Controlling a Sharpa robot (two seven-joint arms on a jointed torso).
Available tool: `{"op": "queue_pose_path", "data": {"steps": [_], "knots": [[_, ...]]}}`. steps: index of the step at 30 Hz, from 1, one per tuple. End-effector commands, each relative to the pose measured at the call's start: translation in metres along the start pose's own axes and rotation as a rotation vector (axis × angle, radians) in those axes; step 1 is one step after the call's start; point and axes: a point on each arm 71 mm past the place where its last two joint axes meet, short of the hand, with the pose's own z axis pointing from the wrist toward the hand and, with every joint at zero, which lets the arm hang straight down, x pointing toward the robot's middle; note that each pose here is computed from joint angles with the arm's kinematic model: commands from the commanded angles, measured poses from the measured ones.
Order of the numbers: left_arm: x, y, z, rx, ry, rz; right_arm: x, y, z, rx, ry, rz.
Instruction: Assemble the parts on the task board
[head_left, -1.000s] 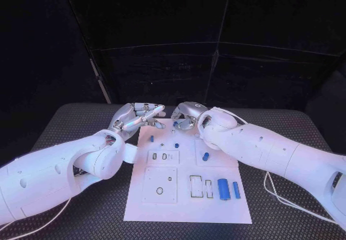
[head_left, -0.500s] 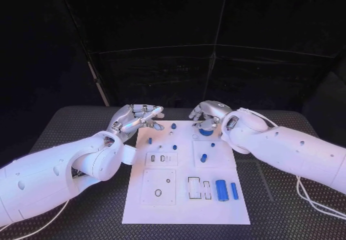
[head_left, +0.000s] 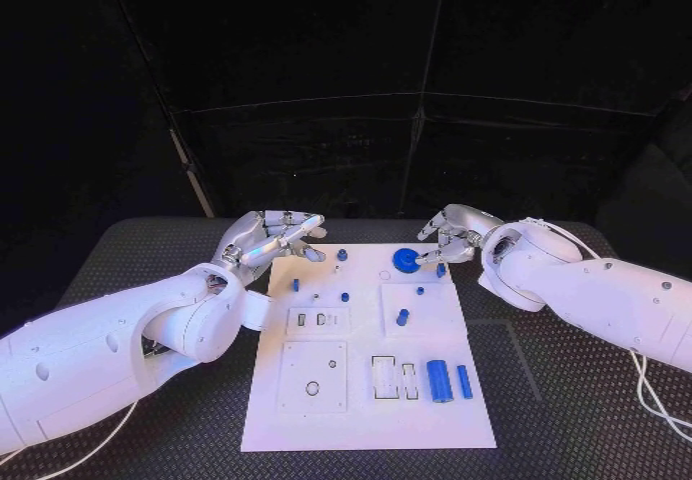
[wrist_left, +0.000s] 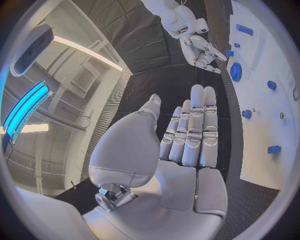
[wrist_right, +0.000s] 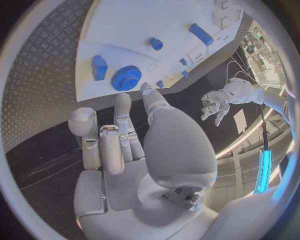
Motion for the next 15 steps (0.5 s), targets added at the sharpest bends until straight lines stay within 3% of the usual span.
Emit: {"op": "queue_pose_path", "data": {"steps": [1,7,15], "knots": [[0.0019,-0.0009,0.001,0.006,0.021,-0.005,0.006,-0.003,0.003,0.082,0.069,-0.005],[0.0021,-0.0004,0.0018,0.007,0.023,-0.006,0.012,0.001,0.01,0.088,0.096,-0.011],[0.003,0.0002,0.0028,0.007,0.024,-0.007,0.016,0.006,0.017,0.084,0.092,-0.007]]}}
